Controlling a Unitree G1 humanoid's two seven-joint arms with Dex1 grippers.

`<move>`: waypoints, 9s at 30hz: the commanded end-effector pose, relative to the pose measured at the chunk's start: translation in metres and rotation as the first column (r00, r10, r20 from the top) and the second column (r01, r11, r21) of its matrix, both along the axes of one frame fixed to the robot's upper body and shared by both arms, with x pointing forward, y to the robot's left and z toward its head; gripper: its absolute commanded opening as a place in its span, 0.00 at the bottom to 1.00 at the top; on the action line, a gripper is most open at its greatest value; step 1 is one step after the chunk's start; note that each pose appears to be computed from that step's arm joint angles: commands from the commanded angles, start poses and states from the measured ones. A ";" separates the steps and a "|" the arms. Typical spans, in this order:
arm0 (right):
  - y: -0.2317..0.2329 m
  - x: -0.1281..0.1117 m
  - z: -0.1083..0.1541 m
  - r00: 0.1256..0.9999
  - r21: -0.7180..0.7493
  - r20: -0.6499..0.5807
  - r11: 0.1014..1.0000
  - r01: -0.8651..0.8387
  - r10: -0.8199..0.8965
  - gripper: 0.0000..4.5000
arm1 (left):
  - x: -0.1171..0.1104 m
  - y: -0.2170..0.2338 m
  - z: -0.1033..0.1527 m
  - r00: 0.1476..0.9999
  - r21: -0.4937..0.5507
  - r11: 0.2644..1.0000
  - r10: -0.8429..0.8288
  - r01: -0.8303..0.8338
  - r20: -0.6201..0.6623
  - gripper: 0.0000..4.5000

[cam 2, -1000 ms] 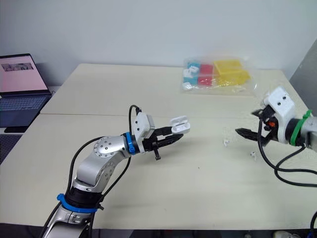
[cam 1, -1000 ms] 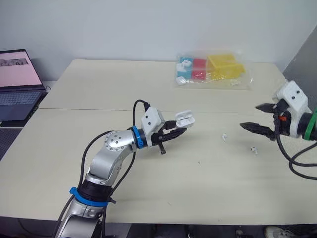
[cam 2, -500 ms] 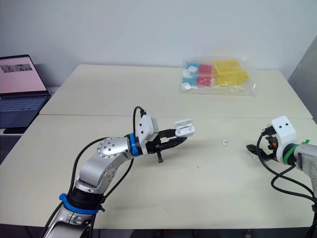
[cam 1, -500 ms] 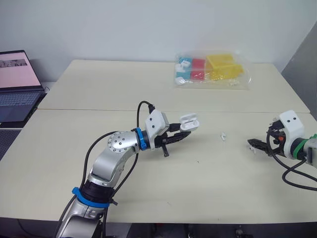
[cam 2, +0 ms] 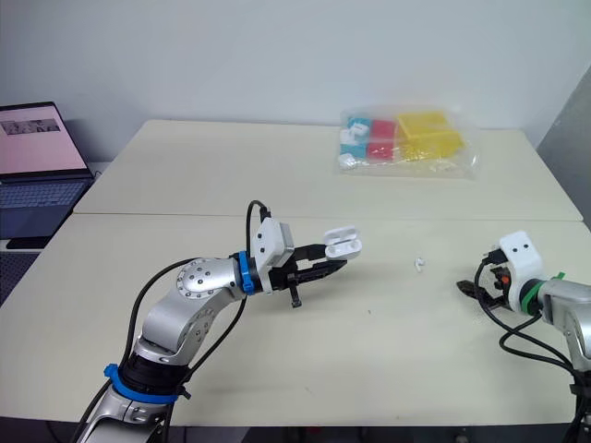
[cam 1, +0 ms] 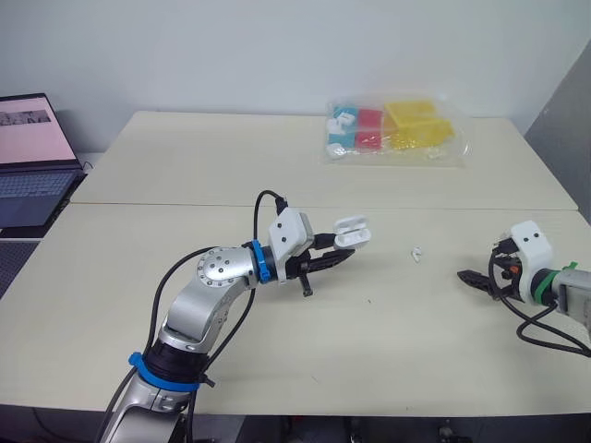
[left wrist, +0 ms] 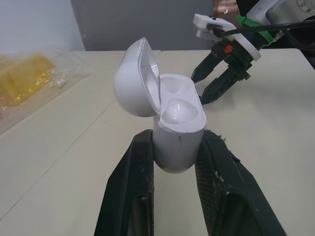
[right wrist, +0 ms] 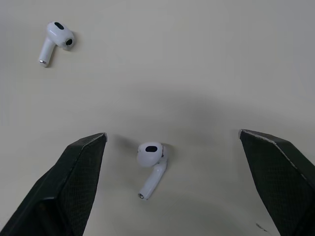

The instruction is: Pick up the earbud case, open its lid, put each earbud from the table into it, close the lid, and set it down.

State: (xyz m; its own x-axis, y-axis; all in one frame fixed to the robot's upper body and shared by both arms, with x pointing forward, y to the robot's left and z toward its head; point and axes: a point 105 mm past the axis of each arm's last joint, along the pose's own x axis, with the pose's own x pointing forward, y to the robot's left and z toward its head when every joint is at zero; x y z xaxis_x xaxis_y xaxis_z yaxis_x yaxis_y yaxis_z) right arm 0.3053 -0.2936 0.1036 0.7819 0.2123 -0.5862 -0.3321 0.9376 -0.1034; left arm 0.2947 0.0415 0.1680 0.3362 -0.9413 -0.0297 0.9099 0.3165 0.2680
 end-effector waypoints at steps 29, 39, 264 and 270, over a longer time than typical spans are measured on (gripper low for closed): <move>0.012 0.005 0.006 0.999 0.036 -0.004 0.999 -0.040 0.040 0.09 | 0.000 0.002 0.011 0.999 0.004 1.000 -0.001 0.001 0.051 0.17; 0.042 -0.009 0.025 0.943 -0.028 -0.027 0.942 -0.333 0.333 0.09 | -0.002 0.003 0.010 0.999 0.009 1.000 -0.007 0.007 0.046 0.17; 0.196 -0.024 0.122 0.450 -0.083 0.732 0.724 -0.685 0.511 0.88 | 0.016 0.012 0.023 0.992 -0.075 0.994 0.066 -0.074 -0.104 0.17; 0.158 -0.016 0.133 0.529 -0.077 0.704 0.792 -0.606 0.474 0.88 | 0.014 0.012 0.020 0.993 -0.060 0.996 0.064 -0.070 -0.097 0.17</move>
